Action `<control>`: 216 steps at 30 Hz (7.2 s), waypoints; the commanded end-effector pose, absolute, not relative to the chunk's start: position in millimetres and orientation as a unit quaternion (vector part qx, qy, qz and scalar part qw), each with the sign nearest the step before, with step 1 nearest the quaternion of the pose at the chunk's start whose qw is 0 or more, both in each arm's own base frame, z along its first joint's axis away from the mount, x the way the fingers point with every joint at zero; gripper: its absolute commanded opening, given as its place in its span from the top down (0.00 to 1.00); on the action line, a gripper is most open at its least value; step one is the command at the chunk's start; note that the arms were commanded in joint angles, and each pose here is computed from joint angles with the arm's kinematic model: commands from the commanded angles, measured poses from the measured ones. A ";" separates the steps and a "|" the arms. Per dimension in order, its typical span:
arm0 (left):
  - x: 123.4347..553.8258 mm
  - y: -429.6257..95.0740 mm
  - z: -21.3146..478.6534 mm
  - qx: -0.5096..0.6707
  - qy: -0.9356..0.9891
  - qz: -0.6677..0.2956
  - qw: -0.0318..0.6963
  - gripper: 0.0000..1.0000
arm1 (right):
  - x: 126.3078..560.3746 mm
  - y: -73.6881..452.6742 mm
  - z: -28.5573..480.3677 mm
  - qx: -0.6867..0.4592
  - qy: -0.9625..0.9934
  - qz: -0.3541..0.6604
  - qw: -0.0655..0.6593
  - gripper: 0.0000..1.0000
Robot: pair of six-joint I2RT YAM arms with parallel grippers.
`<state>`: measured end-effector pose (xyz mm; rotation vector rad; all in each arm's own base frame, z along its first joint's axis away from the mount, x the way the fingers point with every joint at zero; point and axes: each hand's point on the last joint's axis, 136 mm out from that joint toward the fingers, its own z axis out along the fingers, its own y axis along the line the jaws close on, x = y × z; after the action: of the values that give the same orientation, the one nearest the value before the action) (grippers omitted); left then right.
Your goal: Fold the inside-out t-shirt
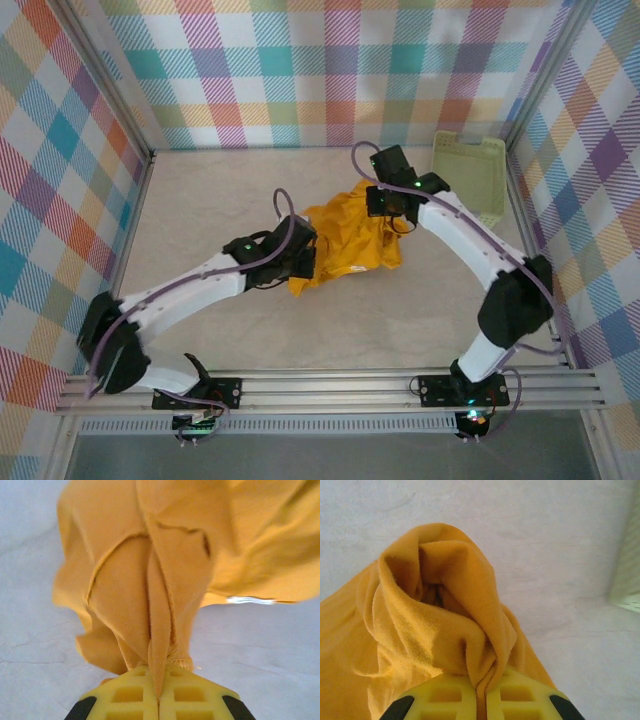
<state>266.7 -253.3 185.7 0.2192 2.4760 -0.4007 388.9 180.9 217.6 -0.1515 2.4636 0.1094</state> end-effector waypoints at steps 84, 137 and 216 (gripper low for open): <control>261.7 -22.2 135.6 -0.246 0.938 0.012 0.244 1.00 | 287.3 140.5 121.6 -0.069 0.977 0.035 0.198 0.49; 263.9 -44.9 358.8 -0.278 0.822 -0.226 0.443 0.93 | 266.7 118.7 411.6 -0.070 0.849 0.133 0.507 1.00; 269.8 -2.2 195.8 -0.301 0.902 -0.106 0.290 1.00 | 287.5 57.9 262.7 0.091 0.914 0.101 0.382 1.00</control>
<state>257.3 3.7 146.0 -0.8812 2.5227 -0.1738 276.2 50.9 206.6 0.2883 2.4851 0.1802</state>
